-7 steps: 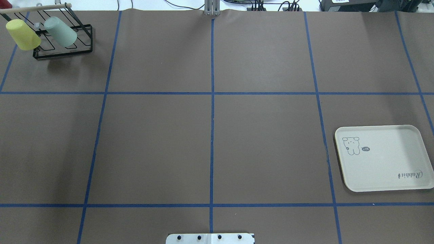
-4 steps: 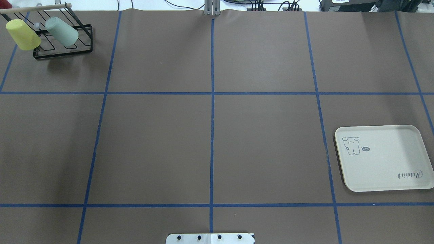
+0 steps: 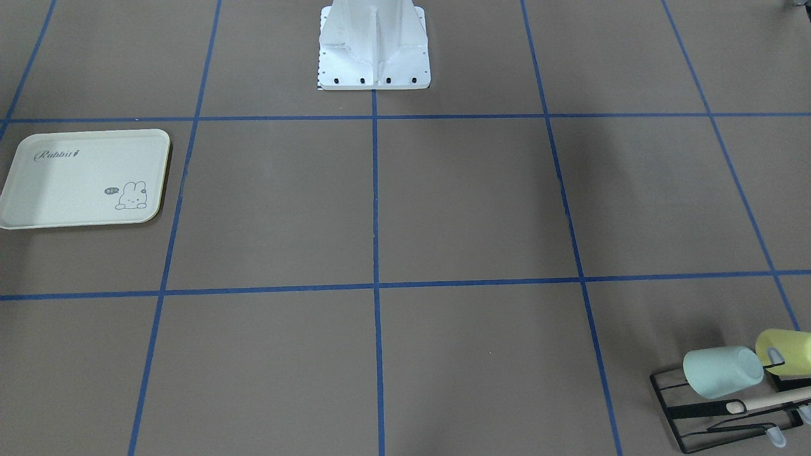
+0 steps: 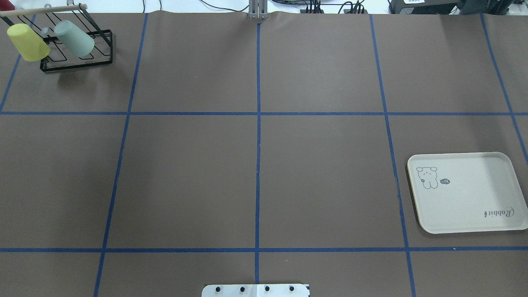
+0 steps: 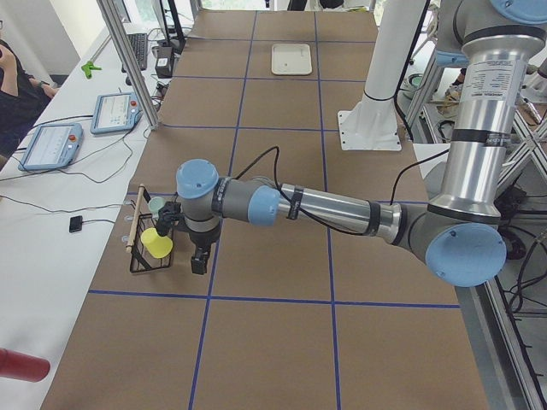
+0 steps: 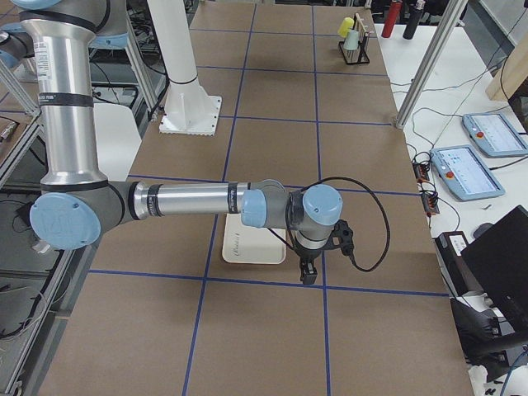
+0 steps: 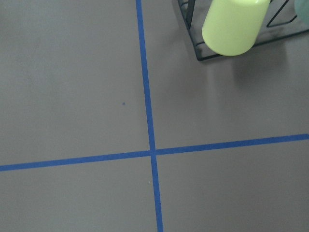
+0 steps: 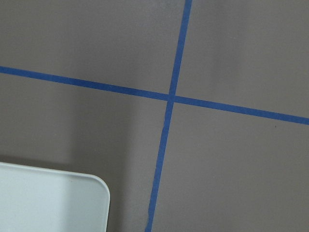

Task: Left arm grabs green cup and hands to right arm on tray

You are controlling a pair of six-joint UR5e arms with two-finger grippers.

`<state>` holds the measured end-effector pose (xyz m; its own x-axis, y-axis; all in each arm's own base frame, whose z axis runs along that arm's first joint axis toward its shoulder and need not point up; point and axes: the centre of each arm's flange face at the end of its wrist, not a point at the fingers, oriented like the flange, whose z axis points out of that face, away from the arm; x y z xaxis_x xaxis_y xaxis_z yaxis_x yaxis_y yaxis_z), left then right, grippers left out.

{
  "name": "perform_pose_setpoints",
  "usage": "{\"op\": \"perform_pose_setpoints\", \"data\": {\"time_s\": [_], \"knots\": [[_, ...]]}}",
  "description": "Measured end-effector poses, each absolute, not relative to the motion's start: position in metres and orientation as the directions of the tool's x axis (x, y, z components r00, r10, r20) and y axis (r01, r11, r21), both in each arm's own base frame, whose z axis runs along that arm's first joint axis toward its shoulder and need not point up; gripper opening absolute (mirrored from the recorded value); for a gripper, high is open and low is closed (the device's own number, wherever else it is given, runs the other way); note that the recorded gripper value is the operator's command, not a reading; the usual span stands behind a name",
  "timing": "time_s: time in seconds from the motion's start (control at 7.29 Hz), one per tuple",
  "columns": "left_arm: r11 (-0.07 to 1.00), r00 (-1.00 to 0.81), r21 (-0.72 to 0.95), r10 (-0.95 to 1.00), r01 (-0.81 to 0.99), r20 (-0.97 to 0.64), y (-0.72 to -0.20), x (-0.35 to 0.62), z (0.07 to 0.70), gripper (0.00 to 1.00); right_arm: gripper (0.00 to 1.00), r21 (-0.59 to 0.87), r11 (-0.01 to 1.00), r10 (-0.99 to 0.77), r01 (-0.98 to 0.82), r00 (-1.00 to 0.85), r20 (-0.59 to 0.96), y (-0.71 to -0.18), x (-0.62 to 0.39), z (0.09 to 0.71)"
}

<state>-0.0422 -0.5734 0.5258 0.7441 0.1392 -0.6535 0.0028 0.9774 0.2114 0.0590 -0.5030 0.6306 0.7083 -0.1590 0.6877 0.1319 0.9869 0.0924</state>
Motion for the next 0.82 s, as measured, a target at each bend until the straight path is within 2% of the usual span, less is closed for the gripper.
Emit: {"op": "perform_pose_setpoints", "data": {"time_s": [0.41,0.82], "knots": [[0.930,0.739,0.367,0.249,-0.002,-0.627,-0.582,-0.015,0.453,1.00,1.00,0.100,0.986,-0.164,0.131,0.708,0.687,-0.503,0.059,0.627],[0.904,0.710,0.375,0.126,0.205,-0.693,-0.589,0.031,0.427,1.00,1.00,0.101,0.986,-0.164,0.131,0.708,0.687,-0.503,0.059,0.626]]}}
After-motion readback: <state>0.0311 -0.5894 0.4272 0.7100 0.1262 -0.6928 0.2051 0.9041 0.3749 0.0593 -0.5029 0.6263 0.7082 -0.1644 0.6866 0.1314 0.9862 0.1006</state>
